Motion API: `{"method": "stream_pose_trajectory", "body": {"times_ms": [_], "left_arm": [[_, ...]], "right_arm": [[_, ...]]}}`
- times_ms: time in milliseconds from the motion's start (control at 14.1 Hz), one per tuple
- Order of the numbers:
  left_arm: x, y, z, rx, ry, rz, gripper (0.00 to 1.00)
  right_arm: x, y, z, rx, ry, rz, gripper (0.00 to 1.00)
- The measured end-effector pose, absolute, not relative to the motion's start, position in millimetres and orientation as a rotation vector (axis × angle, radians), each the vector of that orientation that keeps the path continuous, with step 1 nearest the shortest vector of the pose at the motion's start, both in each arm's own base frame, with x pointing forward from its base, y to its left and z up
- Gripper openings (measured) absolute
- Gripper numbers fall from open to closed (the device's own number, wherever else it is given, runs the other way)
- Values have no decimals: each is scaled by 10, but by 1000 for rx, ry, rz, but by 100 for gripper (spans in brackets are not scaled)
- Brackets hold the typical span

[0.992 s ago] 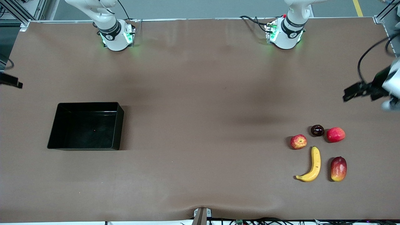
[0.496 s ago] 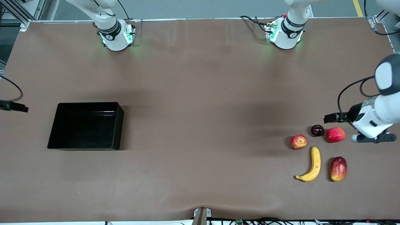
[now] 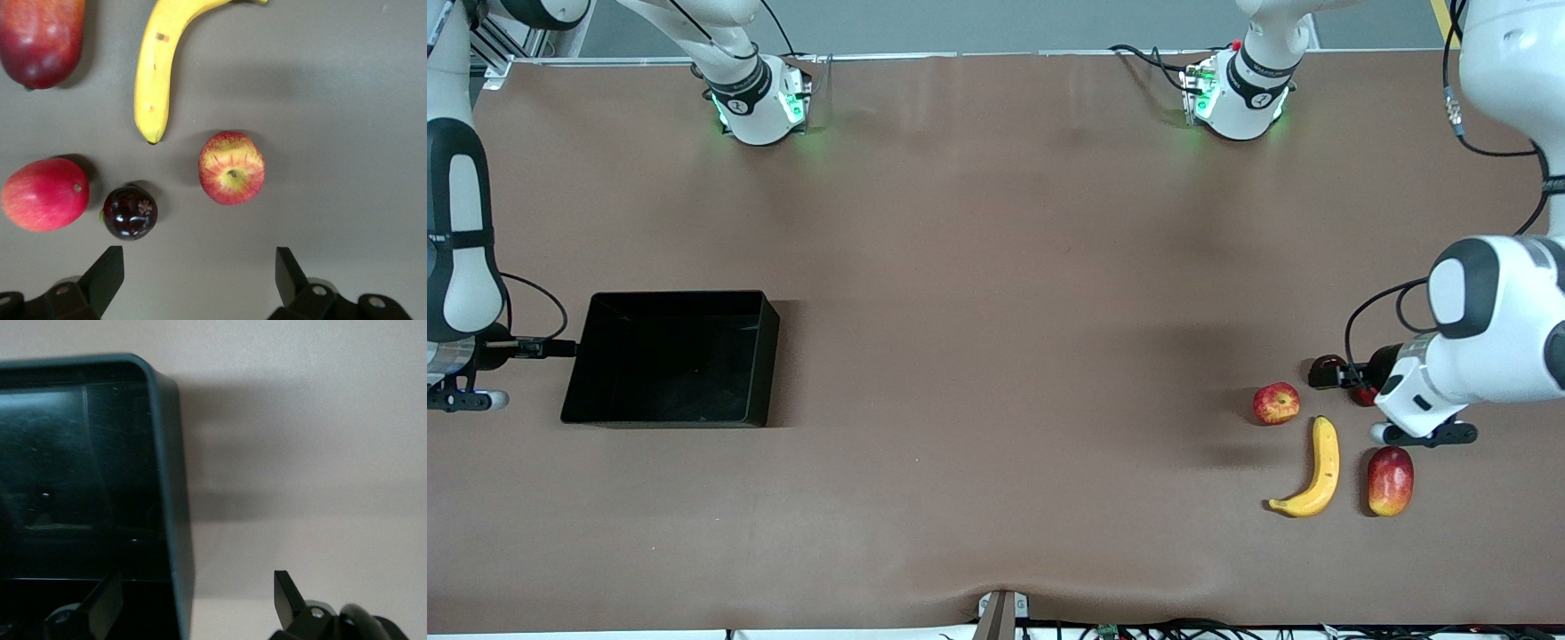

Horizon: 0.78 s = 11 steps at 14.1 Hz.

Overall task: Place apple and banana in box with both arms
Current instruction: 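Move the left gripper toward the apple while the right gripper reaches the tray, then grasp the red-yellow apple with the left gripper while the right gripper pushes the tray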

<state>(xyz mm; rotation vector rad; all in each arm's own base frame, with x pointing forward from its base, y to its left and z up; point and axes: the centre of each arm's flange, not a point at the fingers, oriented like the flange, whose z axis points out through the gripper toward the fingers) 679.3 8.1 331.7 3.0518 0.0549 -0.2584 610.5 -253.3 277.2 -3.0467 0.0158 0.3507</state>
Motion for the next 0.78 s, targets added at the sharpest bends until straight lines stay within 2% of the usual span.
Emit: {"method": "stream_pose_trajectory", "body": {"times_ms": [142,283,354,496,567,709,780], "left_arm": [[6819,93,3168,3047,61,-260,100],[6845,94,3071,3044,68,-248,100],[6858,94,3042,3043,77,-238,100],[6875,66,2974,3039,85,-228,100],[6879,42,2900,3036,83,-227,100],[6880,5,2693,3032,81,-217,100],[6875,-7,2596,3029,81,-215,100]], "right_arm": [[6050,-2549,2637,-3042,-24,340,100],[6013,-2447,2512,-3027,-47,358,80],[6010,-2398,2476,-3021,-57,363,66],[6017,-2331,2447,-3010,-66,363,48],[6015,-2309,2434,-2997,-55,357,35],[6000,-2277,2397,-2972,-35,349,18],[5997,-2271,2390,-2969,-31,347,6]]}}
